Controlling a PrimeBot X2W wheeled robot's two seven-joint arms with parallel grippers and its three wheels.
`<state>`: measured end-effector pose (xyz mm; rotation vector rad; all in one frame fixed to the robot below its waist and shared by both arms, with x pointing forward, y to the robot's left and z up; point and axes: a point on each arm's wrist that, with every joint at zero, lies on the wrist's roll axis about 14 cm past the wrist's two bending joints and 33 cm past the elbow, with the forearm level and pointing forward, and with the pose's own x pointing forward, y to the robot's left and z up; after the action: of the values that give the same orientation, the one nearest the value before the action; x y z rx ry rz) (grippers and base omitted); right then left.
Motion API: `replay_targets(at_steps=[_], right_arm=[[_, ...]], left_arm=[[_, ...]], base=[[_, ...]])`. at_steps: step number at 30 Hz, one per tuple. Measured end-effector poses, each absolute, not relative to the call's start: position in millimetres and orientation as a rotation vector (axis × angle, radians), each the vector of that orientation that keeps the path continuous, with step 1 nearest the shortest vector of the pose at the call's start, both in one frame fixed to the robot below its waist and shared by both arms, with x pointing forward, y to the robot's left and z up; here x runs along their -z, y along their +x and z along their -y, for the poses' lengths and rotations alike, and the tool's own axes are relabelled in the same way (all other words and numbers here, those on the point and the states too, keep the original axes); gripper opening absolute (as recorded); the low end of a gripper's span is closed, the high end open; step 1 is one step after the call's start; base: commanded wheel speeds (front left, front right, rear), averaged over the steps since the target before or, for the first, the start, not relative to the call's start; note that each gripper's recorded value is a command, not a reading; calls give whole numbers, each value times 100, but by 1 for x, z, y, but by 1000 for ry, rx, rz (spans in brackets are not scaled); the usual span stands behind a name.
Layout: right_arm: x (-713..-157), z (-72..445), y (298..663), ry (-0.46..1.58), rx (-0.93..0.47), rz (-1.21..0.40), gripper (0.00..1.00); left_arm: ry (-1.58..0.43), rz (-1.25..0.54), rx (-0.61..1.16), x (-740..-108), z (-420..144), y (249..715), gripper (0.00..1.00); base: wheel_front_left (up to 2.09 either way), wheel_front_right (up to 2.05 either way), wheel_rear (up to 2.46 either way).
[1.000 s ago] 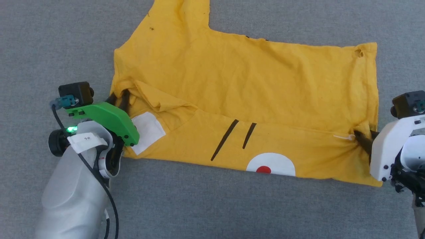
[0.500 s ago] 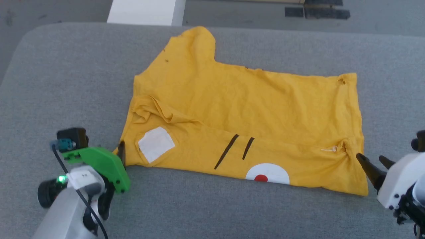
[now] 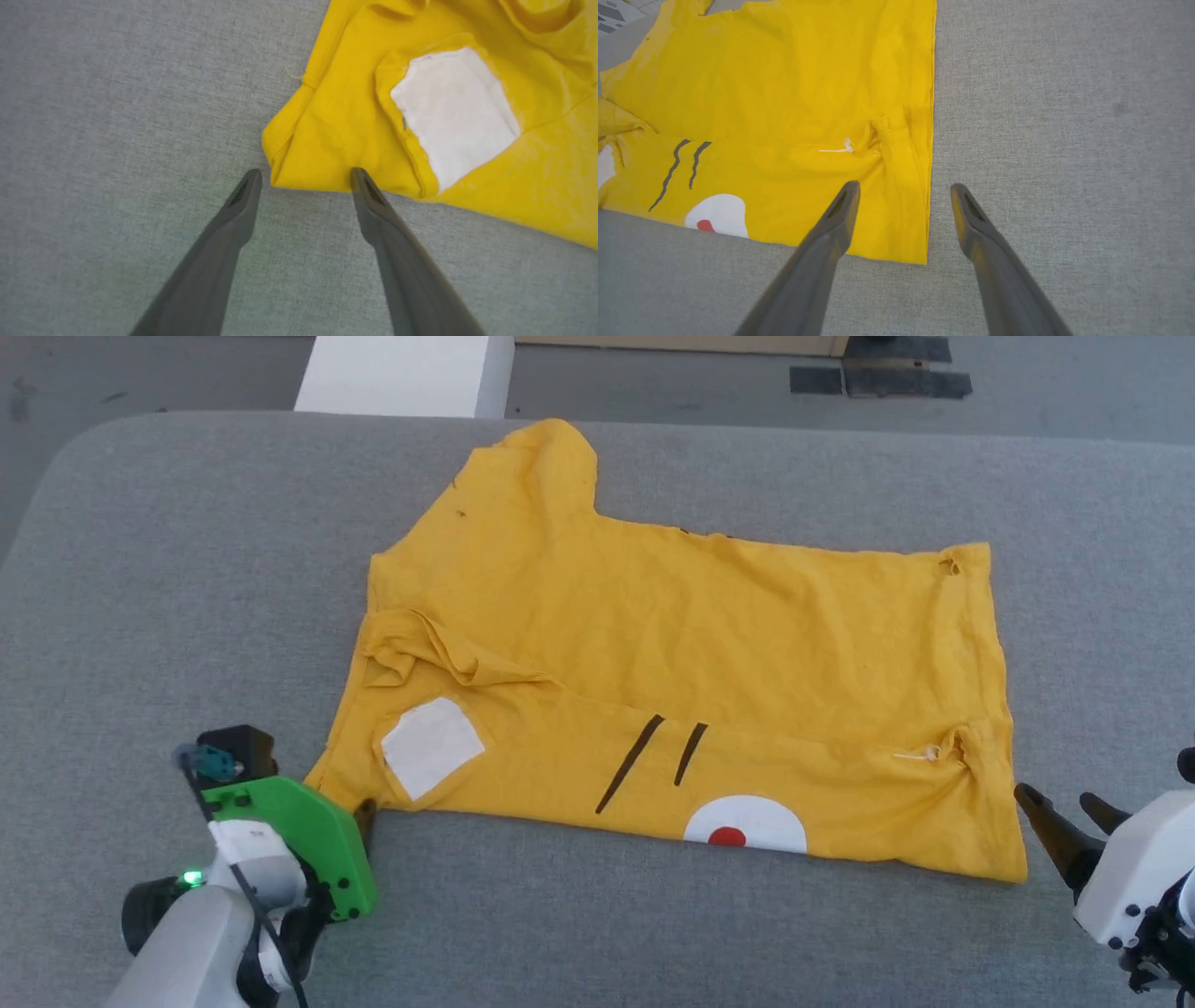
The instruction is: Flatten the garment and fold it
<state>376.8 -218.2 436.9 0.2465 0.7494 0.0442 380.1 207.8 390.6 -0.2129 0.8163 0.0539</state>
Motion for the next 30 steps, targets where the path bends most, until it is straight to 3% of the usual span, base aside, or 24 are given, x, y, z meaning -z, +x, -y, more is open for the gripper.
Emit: replay_targets(at_steps=[6, 7, 8, 9, 17, 24, 30], right_arm=[[-431, 225, 375, 245, -21, -769, 100], [-431, 226, 375, 245, -18, -770, 100], [-431, 227, 375, 245, -16, -771, 100], [-430, 228, 375, 244, -13, -771, 100], [-430, 235, 370, 111, -13, -805, 100], [-400, 222, 356, 11, -42, -944, 100], [-378, 211, 366, -43, -80, -999, 100]], left_arm=[[-232, -878, -20, -378, -200, 386, 100], [-238, -880, -20, -377, -200, 388, 93], [-238, -885, -16, -376, -199, 388, 34], [-238, -885, -11, -376, -199, 389, 2], [-301, -813, -25, -387, -202, 397, 0], [-344, -772, -53, -392, -206, 394, 0], [-349, -780, -60, -388, -207, 395, 0]], base=[[0, 0, 0], [0, 0, 0], [0, 0, 0], [0, 0, 0], [0, 0, 0], [0, 0, 0], [0, 0, 0]])
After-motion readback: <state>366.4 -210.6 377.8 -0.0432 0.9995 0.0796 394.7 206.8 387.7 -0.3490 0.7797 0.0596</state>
